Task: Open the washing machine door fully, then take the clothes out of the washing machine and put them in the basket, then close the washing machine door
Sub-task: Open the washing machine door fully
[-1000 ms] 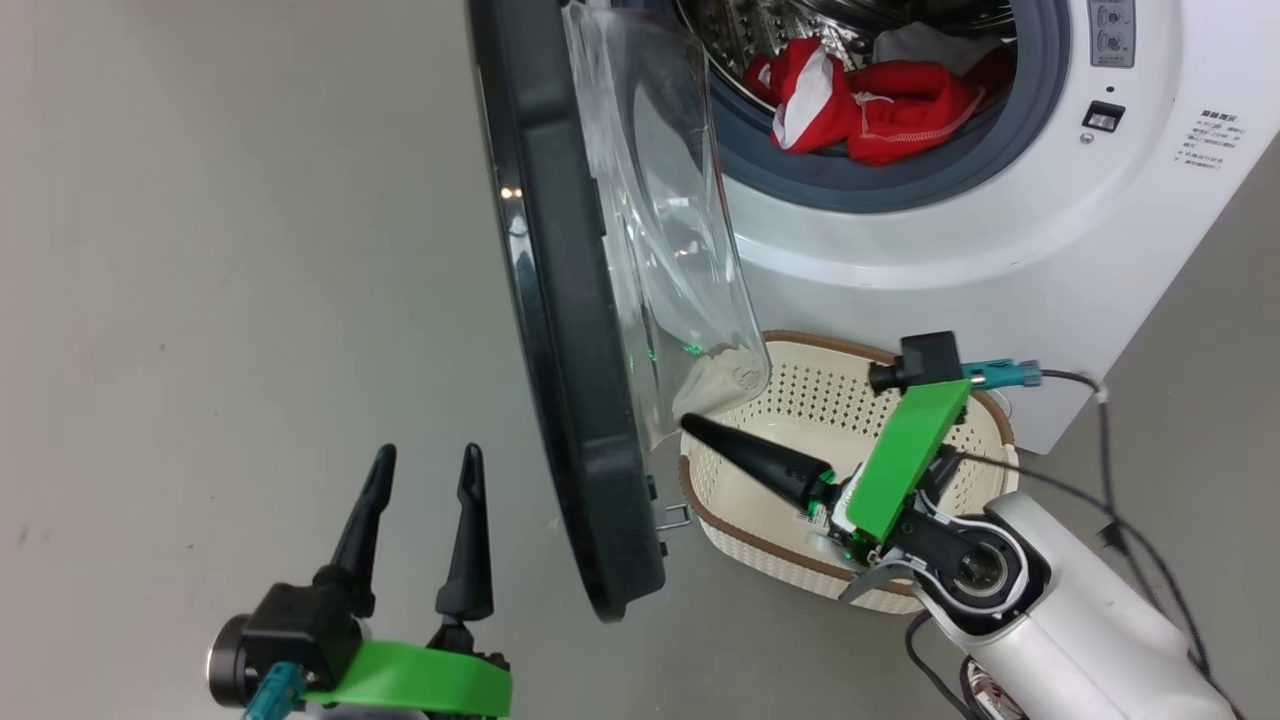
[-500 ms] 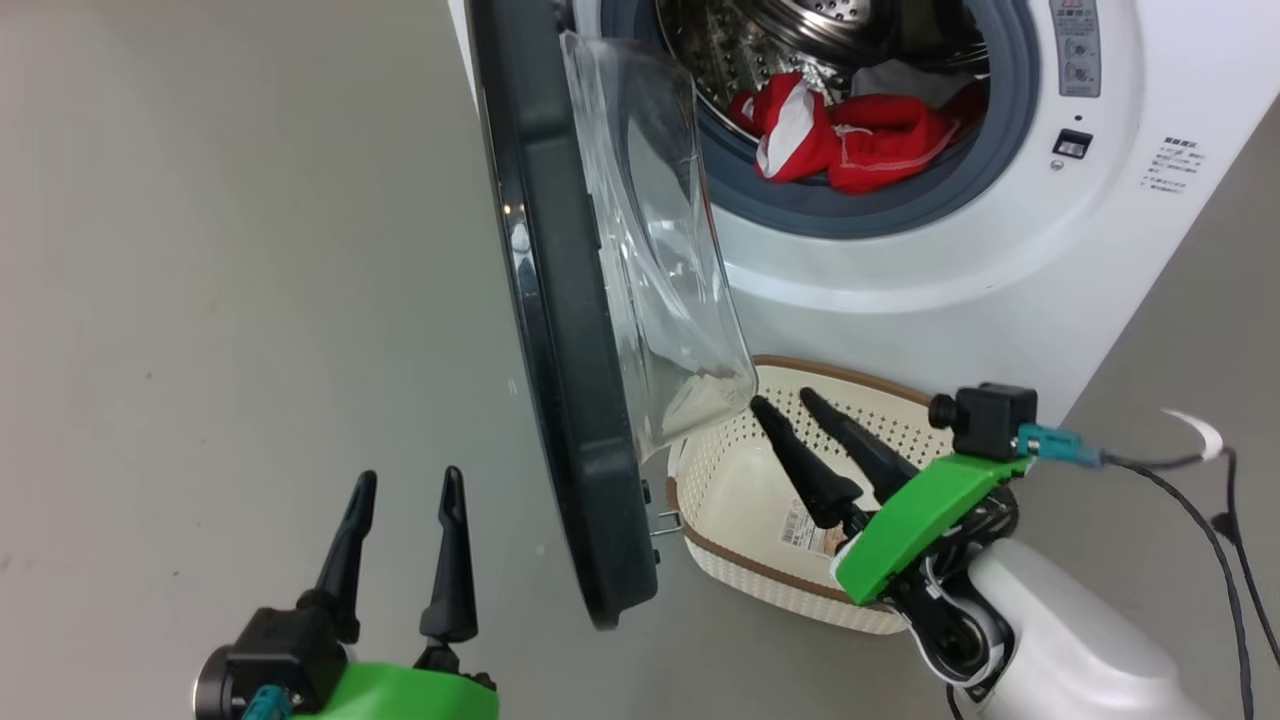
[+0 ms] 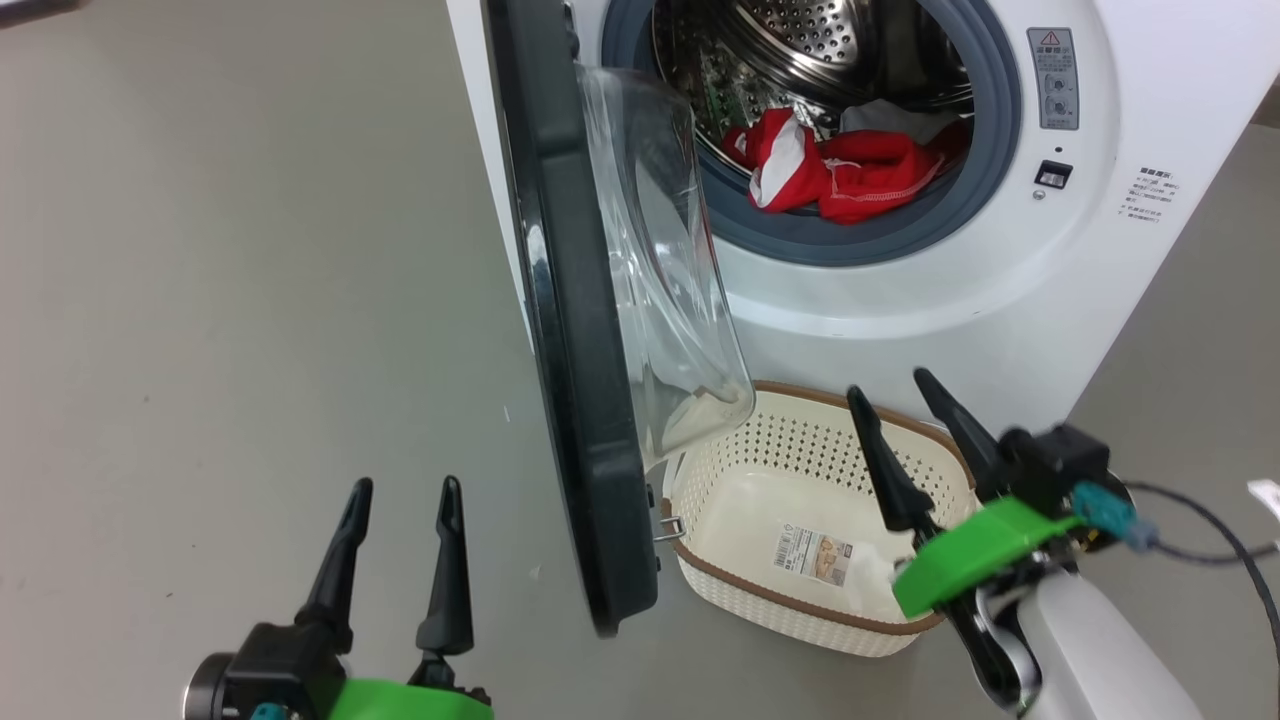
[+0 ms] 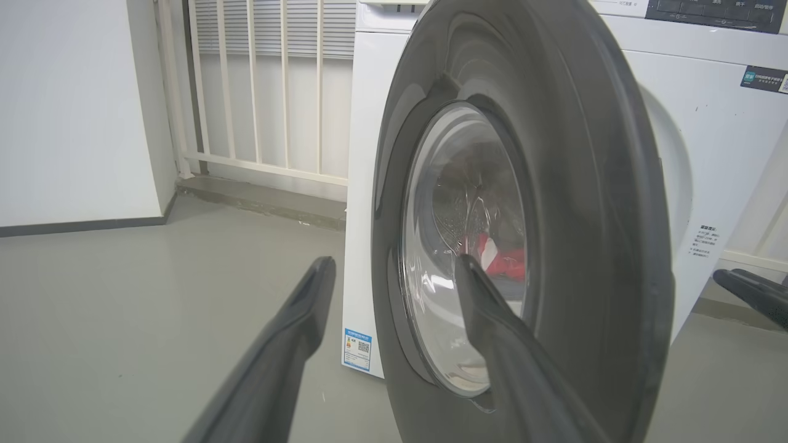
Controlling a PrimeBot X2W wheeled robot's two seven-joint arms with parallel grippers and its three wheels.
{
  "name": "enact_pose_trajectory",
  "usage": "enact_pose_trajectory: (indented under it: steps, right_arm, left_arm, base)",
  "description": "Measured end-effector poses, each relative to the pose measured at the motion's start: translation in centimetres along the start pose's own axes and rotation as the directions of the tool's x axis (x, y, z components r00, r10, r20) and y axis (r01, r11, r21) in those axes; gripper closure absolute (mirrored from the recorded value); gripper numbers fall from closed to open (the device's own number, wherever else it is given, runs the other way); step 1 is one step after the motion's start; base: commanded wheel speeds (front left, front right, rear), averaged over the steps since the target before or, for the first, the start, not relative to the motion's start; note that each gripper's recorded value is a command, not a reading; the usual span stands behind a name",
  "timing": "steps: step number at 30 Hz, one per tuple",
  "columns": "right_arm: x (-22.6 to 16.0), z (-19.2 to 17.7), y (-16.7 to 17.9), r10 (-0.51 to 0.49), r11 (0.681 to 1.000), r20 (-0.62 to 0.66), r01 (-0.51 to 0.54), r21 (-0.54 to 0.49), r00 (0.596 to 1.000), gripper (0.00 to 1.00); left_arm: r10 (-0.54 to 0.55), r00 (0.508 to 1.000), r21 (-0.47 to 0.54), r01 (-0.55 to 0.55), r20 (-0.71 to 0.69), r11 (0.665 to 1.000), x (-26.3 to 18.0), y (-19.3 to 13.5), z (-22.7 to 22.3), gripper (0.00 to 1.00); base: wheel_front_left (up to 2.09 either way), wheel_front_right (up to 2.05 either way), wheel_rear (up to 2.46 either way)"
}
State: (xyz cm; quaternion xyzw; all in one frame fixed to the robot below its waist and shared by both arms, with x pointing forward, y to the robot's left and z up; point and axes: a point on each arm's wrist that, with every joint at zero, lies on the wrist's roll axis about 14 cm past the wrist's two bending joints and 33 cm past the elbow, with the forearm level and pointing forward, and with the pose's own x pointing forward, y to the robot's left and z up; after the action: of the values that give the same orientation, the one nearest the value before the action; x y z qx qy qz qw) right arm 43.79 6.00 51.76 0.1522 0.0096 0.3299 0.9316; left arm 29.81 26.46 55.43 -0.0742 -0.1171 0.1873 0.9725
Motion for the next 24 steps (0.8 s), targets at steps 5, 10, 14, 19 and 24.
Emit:
enact_pose_trajectory:
  steps: [5, 10, 14, 19, 24]
  right_arm:
    - [-1.6, 0.3, -0.7, -0.023, 0.997, 0.027, 0.025, -0.068, 0.999, 0.00]
    - [-2.2, 1.4, -1.0, -0.027, 0.994, 0.068, 0.035, -0.107, 0.997, 0.00]
    - [-3.0, 1.9, -1.5, -0.043, 0.992, 0.092, 0.053, -0.112, 0.995, 0.00]
    - [-3.7, 2.0, -2.3, -0.071, 0.990, 0.097, 0.081, -0.112, 0.993, 0.00]
    - [-4.2, 2.0, -2.4, -0.078, 0.989, 0.098, 0.089, -0.114, 0.992, 0.00]
  left_arm:
    - [0.003, 1.000, 0.008, -0.003, -0.005, 1.000, -0.2, 0.1, -0.1, 0.00]
    - [-0.001, 1.000, 0.008, 0.001, 0.000, 1.000, -0.1, 0.0, 0.0, 0.00]
    - [-0.003, 1.000, 0.008, 0.003, -0.004, 1.000, 0.0, -0.2, -0.1, 0.00]
    - [-0.006, 1.000, 0.007, 0.006, -0.009, 1.000, 0.1, -0.3, -0.3, 0.00]
    - [-0.005, 1.000, 0.006, 0.005, -0.006, 1.000, 0.1, -0.4, -0.2, 0.00]
  base:
    - [0.00, 0.00, 0.00]
    - [0.00, 0.00, 0.00]
    - [0.00, 0.00, 0.00]
    - [0.00, 0.00, 0.00]
    - [0.00, 0.00, 0.00]
